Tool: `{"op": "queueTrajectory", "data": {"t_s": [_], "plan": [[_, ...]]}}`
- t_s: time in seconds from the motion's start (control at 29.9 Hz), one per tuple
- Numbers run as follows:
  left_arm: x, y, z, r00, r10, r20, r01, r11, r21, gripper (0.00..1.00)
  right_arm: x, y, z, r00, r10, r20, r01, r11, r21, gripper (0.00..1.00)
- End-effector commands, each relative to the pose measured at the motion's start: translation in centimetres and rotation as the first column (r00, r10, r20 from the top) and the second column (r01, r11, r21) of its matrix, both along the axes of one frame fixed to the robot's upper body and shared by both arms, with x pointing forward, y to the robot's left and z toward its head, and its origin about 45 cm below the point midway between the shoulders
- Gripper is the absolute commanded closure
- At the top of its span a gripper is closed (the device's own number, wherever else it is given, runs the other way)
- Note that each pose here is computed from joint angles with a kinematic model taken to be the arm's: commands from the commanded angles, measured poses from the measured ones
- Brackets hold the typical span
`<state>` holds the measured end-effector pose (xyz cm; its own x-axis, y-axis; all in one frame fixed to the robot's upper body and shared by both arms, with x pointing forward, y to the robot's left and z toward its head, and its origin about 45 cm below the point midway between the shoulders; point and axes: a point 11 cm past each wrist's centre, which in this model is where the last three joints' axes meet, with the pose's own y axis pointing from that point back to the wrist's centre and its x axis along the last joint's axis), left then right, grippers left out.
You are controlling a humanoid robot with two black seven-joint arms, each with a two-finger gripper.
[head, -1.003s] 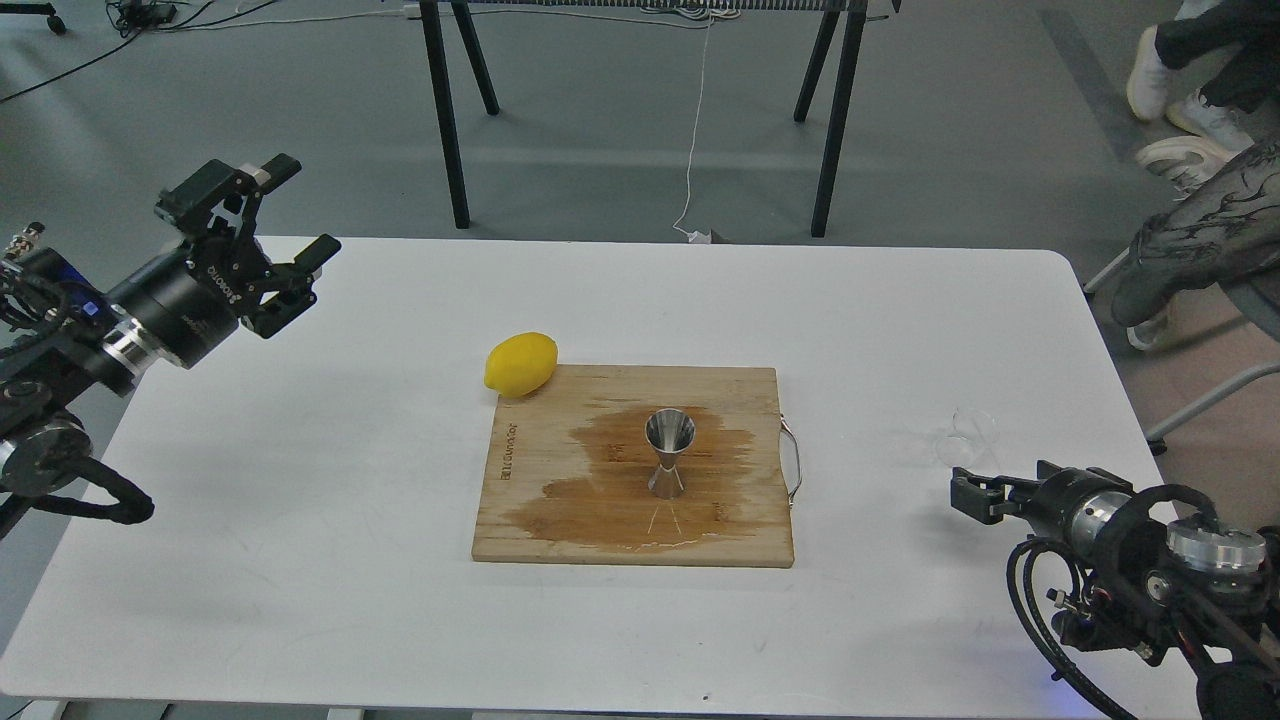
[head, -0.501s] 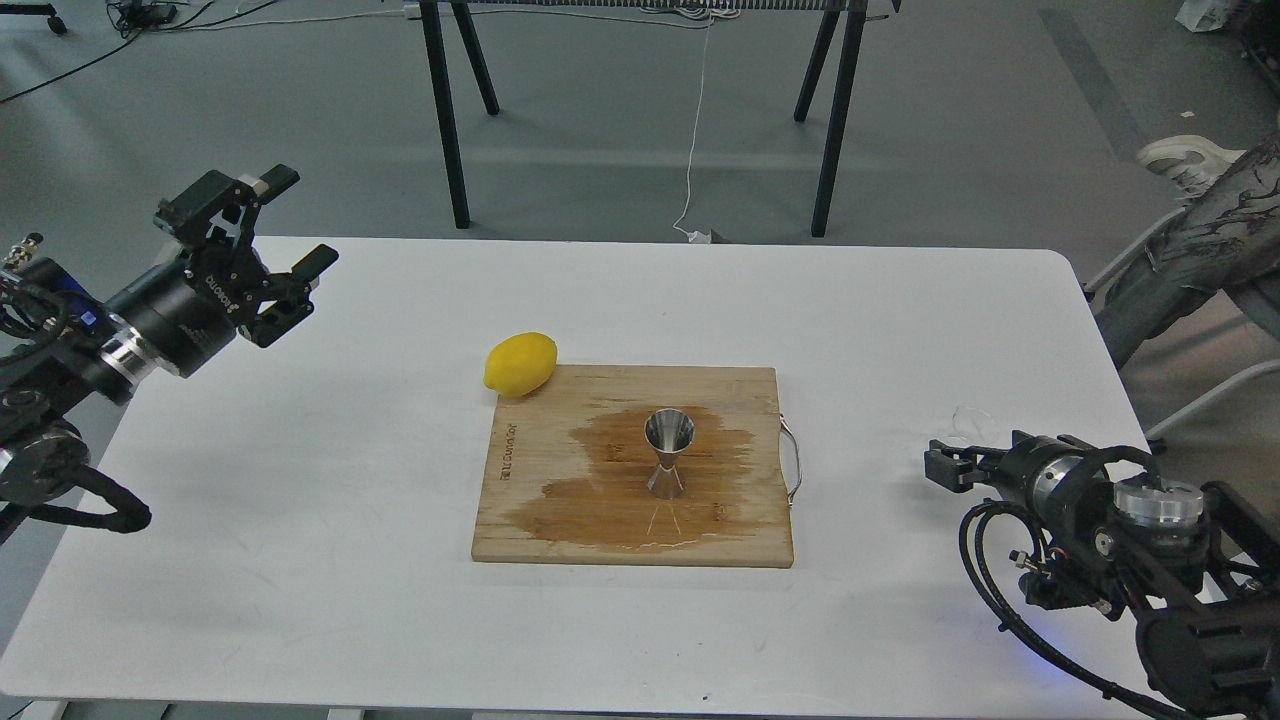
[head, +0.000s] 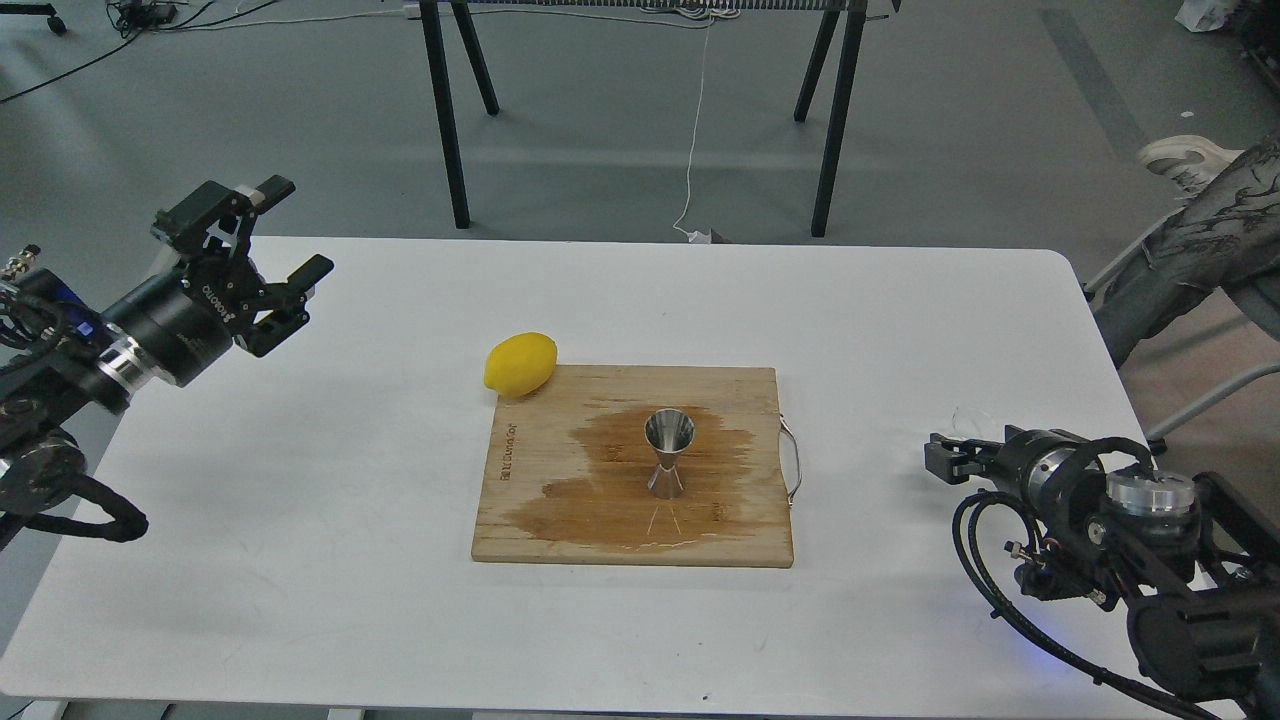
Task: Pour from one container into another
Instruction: 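Grasp the clear glass with the right gripper and lift it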
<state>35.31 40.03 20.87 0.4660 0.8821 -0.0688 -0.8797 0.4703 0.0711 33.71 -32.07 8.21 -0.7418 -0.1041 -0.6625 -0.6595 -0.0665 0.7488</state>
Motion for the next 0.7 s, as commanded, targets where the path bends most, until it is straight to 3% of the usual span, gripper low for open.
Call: {"op": "queueTrajectory", "data": {"t_s": [0.0,0.67], "plan": [[-0.06,0.23,-0.15,1.0,0.006,-0.004,-0.006,1.0,0.003,0.05,-0.05,0.03,-0.07,1.0,0.0,-0.001,0.0,1.0,-0.001,0.23],[-0.24,0.71,-0.57,1.0,0.02,-0.015,-0.02,1.0,0.009,0.05,0.03,0.01,-0.04,1.0,0.013,0.007,-0.012,0.999,-0.035,0.47]]}}
